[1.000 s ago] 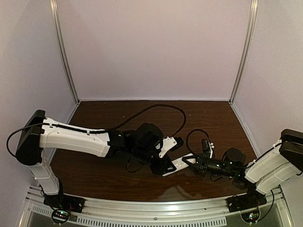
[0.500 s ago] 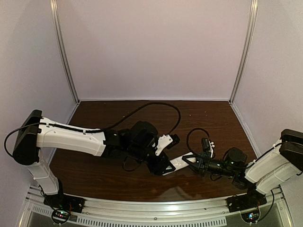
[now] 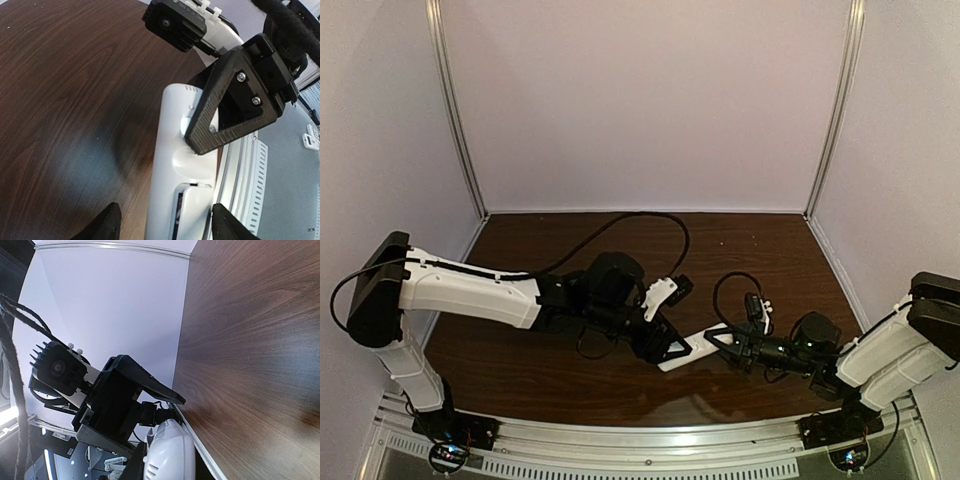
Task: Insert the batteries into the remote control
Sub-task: Load the battery cover onto the remote control without the battery cover.
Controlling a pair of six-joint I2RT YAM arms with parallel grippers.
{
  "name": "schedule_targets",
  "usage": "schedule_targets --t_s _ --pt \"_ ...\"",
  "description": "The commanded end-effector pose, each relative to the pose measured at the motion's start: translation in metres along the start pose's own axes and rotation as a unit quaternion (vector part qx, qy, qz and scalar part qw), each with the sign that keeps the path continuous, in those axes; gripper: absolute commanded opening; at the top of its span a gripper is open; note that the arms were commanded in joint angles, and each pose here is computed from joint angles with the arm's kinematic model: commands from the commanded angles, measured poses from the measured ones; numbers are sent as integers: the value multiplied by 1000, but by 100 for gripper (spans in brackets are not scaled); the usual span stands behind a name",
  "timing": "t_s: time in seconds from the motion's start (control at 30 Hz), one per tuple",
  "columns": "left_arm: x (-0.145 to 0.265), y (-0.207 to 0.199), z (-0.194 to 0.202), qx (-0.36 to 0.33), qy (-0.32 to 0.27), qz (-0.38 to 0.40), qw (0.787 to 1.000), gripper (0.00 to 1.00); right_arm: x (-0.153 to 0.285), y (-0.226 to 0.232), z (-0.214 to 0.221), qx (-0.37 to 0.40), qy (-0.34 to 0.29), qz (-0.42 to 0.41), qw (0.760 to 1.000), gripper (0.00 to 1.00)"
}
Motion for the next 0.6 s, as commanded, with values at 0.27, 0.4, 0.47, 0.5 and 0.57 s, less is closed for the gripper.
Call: schedule_targets --t_s 0.27,0.4,0.47,0.5,0.57 --pt "1 0 -5 18 -27 24 999 59 4 52 7 27 12 -111 993 0" --pt "1 -4 -6 12 -30 37 999 61 4 52 6 29 12 -110 993 0" --pt "2 -5 -7 11 -30 39 999 60 4 51 6 28 12 -109 994 0" --pt "2 -5 -7 11 -30 38 999 60 3 51 6 28 12 -110 994 0" --pt "2 -3 -7 13 -30 32 999 60 4 52 6 28 12 -112 993 0"
Point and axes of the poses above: each gripper's point midway between its finger pads, its own x axis back along the fingers, its own y axis along the line the jaws close on, z = x × y, the point moved 1 cm from there along x, back along the fingers, and after that the axes turned 12 degrees about -x, right-handed, at the moved point
